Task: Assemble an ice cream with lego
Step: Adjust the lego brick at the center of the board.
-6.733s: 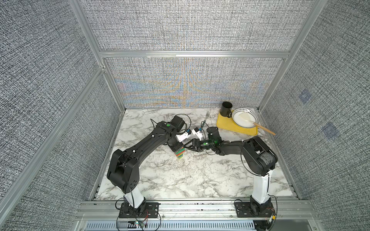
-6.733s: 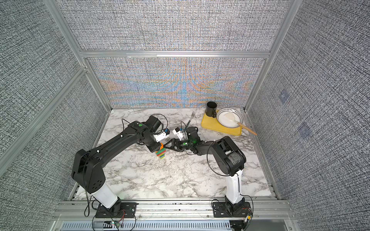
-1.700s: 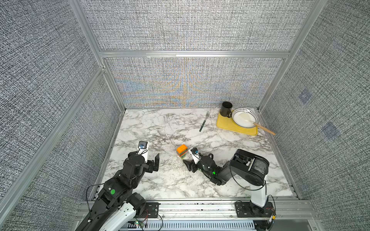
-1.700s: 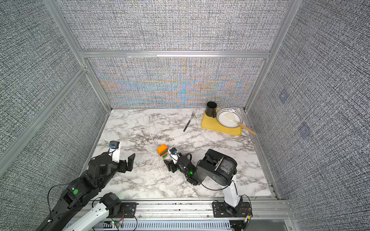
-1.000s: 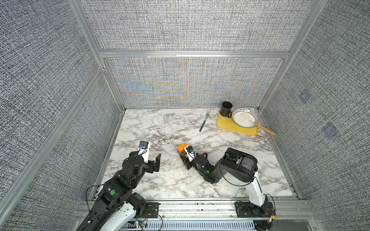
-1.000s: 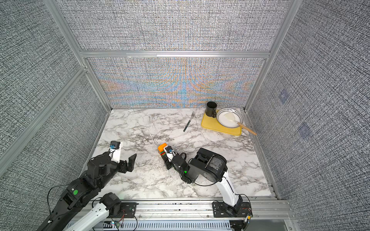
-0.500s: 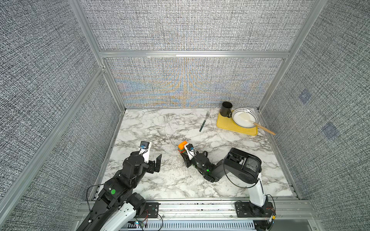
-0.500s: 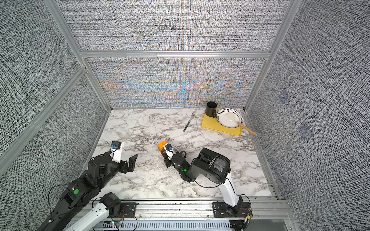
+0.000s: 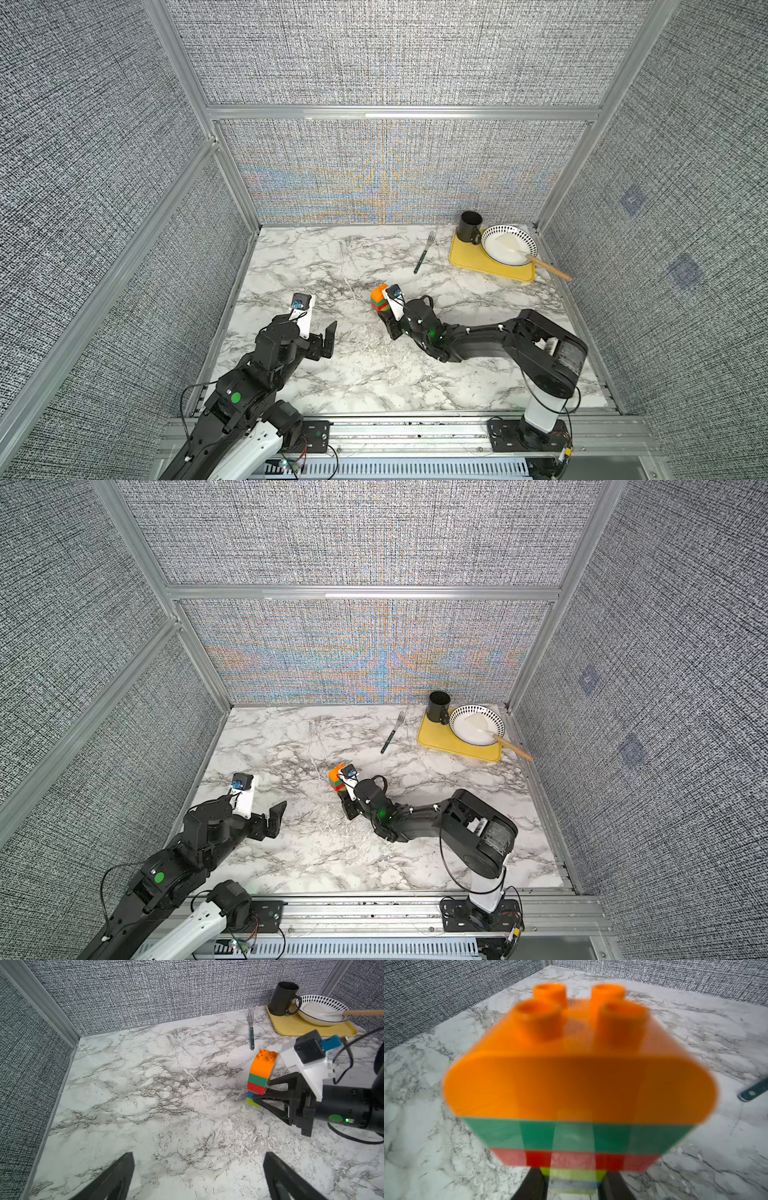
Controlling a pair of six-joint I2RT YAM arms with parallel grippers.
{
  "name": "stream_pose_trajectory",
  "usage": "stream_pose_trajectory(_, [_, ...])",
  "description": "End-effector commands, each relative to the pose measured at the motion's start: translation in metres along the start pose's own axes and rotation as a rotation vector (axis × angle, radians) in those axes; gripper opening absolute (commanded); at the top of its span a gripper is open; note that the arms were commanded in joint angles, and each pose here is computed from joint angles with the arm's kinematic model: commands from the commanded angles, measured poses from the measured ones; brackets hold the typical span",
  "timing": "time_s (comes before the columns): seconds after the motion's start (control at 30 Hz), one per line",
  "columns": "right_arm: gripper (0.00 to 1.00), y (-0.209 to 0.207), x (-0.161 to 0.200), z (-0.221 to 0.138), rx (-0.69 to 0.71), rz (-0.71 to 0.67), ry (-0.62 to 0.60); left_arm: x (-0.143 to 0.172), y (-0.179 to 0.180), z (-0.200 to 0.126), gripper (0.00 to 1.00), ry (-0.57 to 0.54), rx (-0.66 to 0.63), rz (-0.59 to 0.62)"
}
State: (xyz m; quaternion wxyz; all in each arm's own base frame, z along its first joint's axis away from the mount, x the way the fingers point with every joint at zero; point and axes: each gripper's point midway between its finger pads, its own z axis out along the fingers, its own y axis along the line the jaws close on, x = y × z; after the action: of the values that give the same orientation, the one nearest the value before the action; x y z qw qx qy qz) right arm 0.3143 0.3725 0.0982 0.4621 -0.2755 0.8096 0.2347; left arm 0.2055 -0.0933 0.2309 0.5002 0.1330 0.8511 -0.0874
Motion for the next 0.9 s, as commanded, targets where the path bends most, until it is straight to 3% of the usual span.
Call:
stream_pose_trajectory(0.0, [0.21,0.002,0.041,-0.013,-0.026,0.049,0.264,-0.007,-0.004,0.0,1.0,-0.025,0.019,-0.006])
stream_pose_trajectory(0.27, [0.21,-0.001,0.052,-0.055,-0.047,0.184,0.533,-0.007,-0.006,-0.001,1.0,-0.028,0.037,-0.01])
stream_pose_trajectory(0.5, [0.21,-0.015,0.084,-0.09,0.0,0.246,0.774,-0.009,-0.008,-0.004,1.0,-0.042,0.053,-0.015])
stream_pose_trajectory(0.67, [0.21,-0.027,0.101,-0.105,0.031,0.261,0.857,-0.01,-0.012,-0.005,1.0,-0.044,0.076,-0.016])
stream_pose_trajectory(0.87, [0.22,-0.036,0.112,-0.097,0.051,0.24,0.927,-0.011,-0.013,-0.007,1.0,-0.052,0.085,-0.019])
